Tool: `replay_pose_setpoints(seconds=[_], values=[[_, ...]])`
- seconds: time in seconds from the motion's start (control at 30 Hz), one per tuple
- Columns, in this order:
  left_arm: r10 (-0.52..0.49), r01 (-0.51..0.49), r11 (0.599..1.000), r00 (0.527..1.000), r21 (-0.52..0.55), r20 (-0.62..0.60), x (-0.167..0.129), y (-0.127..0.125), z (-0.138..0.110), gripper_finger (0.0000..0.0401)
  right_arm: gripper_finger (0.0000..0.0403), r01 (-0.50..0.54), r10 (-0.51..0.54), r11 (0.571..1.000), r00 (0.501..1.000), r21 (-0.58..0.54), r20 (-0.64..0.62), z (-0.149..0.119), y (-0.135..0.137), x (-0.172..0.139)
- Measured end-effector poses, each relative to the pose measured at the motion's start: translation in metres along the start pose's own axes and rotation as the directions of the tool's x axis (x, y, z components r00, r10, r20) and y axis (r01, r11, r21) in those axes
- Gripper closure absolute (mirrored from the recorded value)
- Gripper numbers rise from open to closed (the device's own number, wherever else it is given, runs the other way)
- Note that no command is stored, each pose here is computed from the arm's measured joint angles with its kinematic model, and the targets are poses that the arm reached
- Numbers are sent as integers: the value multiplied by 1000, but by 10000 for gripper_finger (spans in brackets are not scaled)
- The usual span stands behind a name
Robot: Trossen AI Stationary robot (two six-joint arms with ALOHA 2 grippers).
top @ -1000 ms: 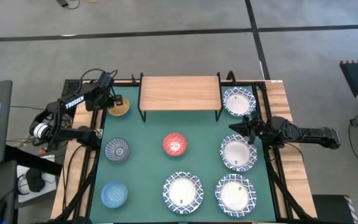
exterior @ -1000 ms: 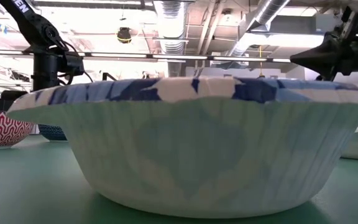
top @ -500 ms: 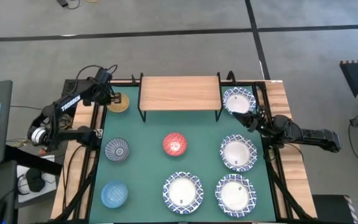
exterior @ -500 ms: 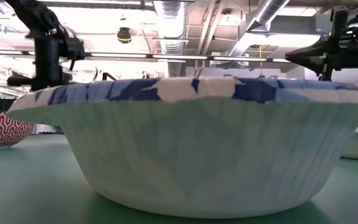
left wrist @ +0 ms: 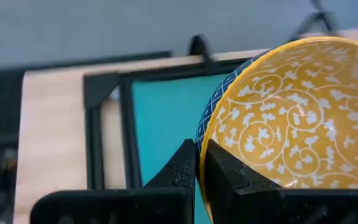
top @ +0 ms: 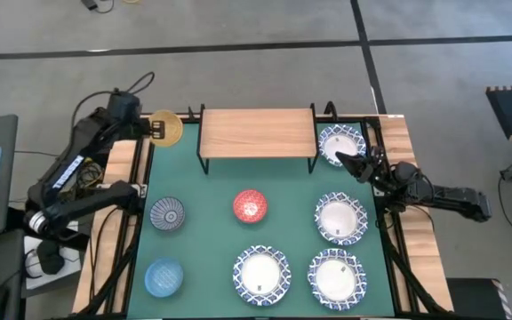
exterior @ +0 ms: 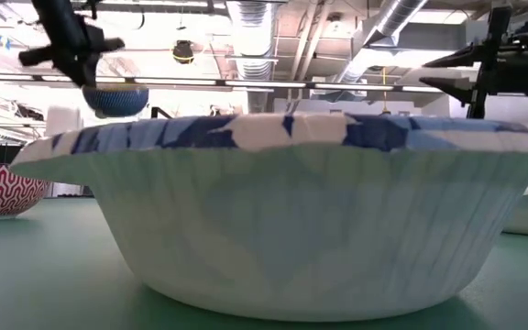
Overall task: Place and stack bowls onto a shelf
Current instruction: Put the yellow bowl on the shelf
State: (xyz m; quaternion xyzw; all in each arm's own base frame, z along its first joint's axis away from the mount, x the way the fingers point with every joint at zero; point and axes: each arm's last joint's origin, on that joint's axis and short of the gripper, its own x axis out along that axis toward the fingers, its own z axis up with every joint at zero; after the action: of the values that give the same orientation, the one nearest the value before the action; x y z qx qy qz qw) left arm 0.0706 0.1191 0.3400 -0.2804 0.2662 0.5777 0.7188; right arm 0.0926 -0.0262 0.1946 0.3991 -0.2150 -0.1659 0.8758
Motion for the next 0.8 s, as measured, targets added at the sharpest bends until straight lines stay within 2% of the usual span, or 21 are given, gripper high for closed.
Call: replay_pose_setpoints(seconds=[0.1, 0.23, 0.4, 0.53, 0.63, 0.8], values=[[-80, 73, 992, 994, 100, 71, -20, -10, 7, 401, 269, 14, -15, 999, 1000, -43, -13, 5, 8, 5], [-183, 151, 971, 968, 185, 172, -38, -25, 18, 401, 269, 63, -65, 983, 998, -170, -7, 17, 26, 21], [-284, 219, 941, 926, 257, 249, -35, -57, 28, 401, 269, 127, -137, 926, 991, -354, -3, 35, 56, 60], [-297, 211, 928, 917, 307, 265, -18, -90, 31, 401, 269, 144, -170, 851, 985, -505, -6, 46, 84, 108], [-280, 177, 923, 919, 343, 278, -8, -113, 34, 401, 269, 162, -203, 778, 979, -607, 2, 51, 102, 146], [-229, 67, 895, 917, 442, 325, -4, -153, 42, 401, 268, 158, -274, 630, 961, -760, -27, 51, 125, 212]])
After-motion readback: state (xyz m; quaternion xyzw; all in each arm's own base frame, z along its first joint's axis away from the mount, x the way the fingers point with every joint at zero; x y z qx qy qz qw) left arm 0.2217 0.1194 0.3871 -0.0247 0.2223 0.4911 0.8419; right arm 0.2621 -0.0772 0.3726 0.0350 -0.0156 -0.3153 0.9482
